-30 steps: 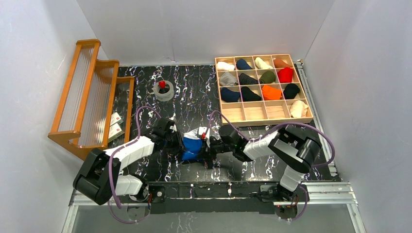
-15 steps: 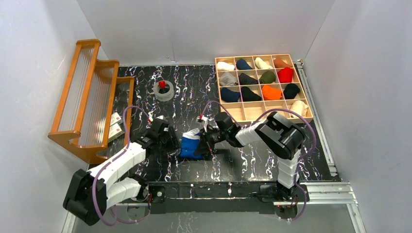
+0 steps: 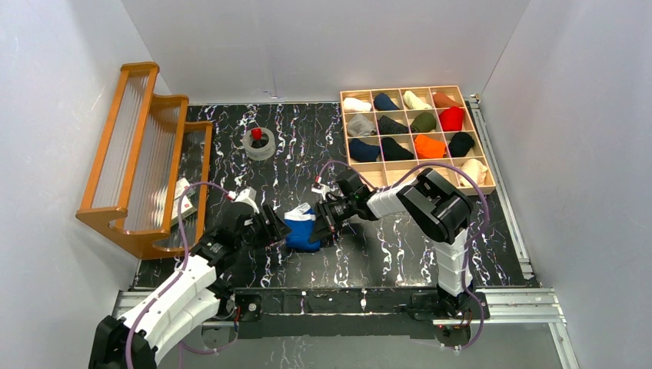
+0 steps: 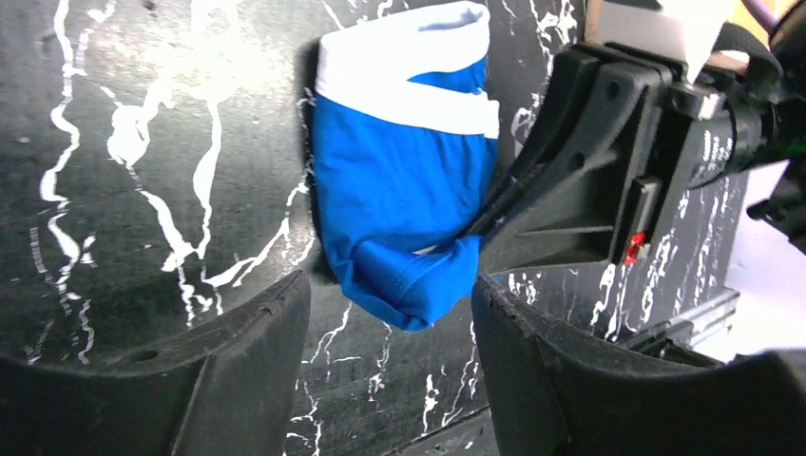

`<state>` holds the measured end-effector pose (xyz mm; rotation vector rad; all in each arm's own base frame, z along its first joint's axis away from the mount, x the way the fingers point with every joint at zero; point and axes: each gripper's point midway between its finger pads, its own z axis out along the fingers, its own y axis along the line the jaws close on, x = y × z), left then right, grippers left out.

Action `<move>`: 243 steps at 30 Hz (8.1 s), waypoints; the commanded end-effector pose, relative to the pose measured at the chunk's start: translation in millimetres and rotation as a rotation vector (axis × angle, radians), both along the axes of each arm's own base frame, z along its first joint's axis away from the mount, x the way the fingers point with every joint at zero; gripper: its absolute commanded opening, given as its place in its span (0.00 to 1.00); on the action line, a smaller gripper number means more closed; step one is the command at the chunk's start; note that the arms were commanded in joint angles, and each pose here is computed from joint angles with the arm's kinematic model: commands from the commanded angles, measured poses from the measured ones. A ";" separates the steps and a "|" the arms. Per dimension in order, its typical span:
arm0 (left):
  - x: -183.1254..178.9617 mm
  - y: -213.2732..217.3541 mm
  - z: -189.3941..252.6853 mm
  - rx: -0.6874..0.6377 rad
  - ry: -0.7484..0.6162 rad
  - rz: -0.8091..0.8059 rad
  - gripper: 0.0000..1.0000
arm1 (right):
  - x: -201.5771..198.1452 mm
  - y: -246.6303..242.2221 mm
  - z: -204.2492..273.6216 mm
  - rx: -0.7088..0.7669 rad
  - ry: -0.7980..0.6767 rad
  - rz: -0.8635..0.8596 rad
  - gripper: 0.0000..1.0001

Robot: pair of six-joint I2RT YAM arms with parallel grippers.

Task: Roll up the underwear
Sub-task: Pick up the underwear from the center of the board.

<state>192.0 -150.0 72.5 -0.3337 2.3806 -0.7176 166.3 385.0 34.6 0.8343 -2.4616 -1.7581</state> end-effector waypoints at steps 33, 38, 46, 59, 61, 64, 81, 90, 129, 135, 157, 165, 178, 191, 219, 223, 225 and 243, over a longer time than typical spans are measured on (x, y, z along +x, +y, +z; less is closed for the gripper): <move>-1.4 -25.1 -59.3 -0.140 0.086 -0.009 0.43 | 1.4 -4.3 -8.5 -0.214 0.145 -0.009 0.02; -1.4 -24.8 -55.6 -0.128 0.067 -0.031 0.32 | -0.9 2.1 3.7 -0.200 0.188 0.004 0.03; -7.2 -12.5 -69.6 -0.063 0.120 0.011 0.17 | 8.2 4.4 4.9 -0.231 0.139 0.013 0.19; -18.7 8.6 -93.4 0.120 0.301 0.048 0.08 | 46.0 -6.2 22.1 -0.213 -0.224 -0.023 0.73; -18.3 8.4 -92.9 0.134 0.310 0.034 0.08 | 55.7 -9.1 31.1 -0.198 -0.299 -0.054 0.78; -18.2 5.1 -92.3 0.142 0.323 -0.001 0.07 | 73.4 -13.0 49.9 -0.159 -0.484 -0.114 0.82; -21.9 -7.0 -93.8 0.189 0.429 -0.161 0.06 | 49.3 -27.6 93.9 0.274 -1.364 -0.047 0.90; -24.4 -7.8 -90.1 0.187 0.440 -0.179 0.06 | -2.2 -0.2 63.6 0.311 -1.713 0.261 0.72; -8.3 -13.1 -61.0 0.105 0.357 -0.114 0.47 | -36.7 -19.9 -7.9 0.181 -0.876 0.165 0.01; -12.1 -17.7 -64.2 0.085 0.368 -0.147 0.37 | -21.9 -27.2 -9.1 0.161 -0.673 0.056 0.01; 8.4 -35.9 -6.2 -0.101 0.006 -0.193 0.77 | -1.3 -49.7 -31.4 0.009 -0.079 -0.156 0.01; 1.2 -53.1 -5.5 -0.145 -0.014 -0.322 0.78 | 1.5 -64.4 -51.3 -0.082 0.105 -0.296 0.01; -1.9 -59.7 -41.8 -0.128 0.047 -0.320 0.68 | 3.3 -70.4 -71.3 -0.198 0.184 -0.341 0.06; -2.6 -27.2 -95.3 0.084 0.244 -0.160 0.37 | 18.9 -56.7 -28.9 -0.062 -0.013 -0.248 0.49; 2.1 -43.2 -83.8 0.109 0.304 -0.289 0.33 | 28.0 -33.7 50.9 0.184 -1.471 0.214 0.66; 2.2 -44.6 -83.0 0.104 0.305 -0.294 0.33 | 31.2 -28.9 36.4 0.149 -1.565 0.280 0.65; 2.0 -44.8 -83.0 0.103 0.305 -0.297 0.33 | 33.8 -29.2 27.2 0.120 -1.560 0.290 0.61; 12.1 -39.3 -61.9 0.125 0.258 -0.249 0.57 | 8.7 -36.5 -44.9 -0.071 -1.067 0.329 0.01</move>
